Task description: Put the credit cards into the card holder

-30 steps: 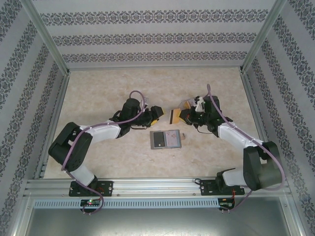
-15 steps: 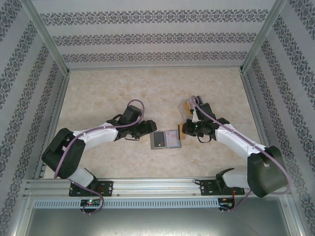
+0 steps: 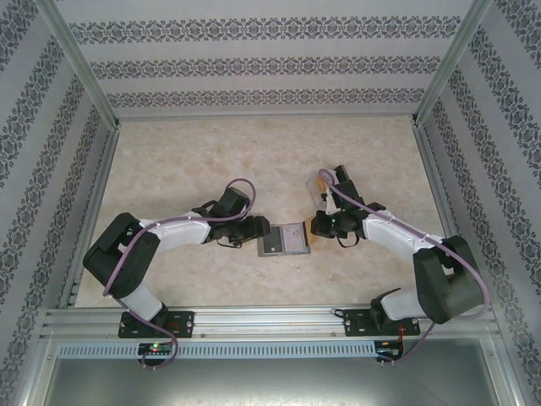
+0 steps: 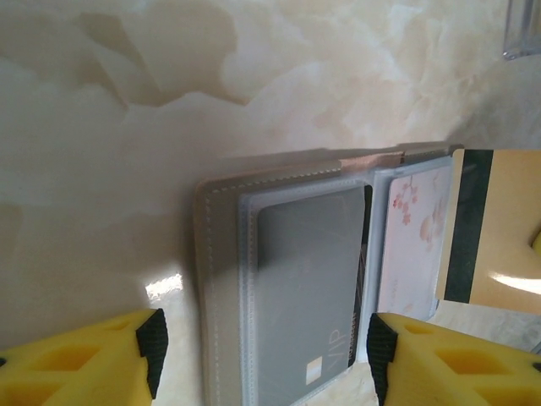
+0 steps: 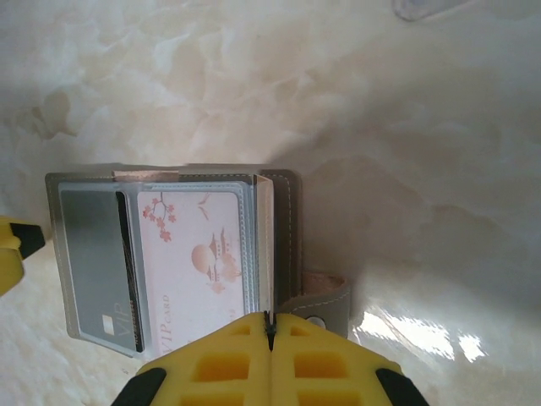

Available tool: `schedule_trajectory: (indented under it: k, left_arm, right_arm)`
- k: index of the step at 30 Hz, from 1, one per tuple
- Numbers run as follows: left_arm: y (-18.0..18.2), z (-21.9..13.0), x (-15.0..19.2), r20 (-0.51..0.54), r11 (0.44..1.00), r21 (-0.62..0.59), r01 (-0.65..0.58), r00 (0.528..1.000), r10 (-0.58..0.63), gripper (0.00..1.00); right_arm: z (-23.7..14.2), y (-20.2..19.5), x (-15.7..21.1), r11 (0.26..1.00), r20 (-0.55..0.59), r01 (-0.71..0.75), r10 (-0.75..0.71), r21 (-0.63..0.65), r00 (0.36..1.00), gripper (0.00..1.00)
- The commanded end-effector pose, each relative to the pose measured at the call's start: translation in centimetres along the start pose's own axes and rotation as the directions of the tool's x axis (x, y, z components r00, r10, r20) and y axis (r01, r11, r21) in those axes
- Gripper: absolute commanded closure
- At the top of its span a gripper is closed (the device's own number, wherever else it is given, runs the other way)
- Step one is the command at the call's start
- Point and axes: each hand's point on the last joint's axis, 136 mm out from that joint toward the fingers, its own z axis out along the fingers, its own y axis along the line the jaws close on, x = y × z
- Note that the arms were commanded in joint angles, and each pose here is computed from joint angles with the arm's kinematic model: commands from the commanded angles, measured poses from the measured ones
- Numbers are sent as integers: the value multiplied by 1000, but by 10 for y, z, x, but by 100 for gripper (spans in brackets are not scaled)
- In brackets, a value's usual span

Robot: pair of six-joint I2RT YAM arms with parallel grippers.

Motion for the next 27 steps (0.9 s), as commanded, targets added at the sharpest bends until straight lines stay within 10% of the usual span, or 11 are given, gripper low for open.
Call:
schedule_trajectory:
  k: [1, 27]
  left_arm:
    - [-10, 6, 3, -13, 999, 27, -26, 1000, 26, 37]
    - [-13, 15, 7, -32, 999, 39, -21, 999, 23, 57]
  right_arm:
    - [11, 1, 12, 998, -37, 47, -48, -41, 998, 95]
    - [-20, 36, -5, 984, 80, 68, -55, -167, 995, 93]
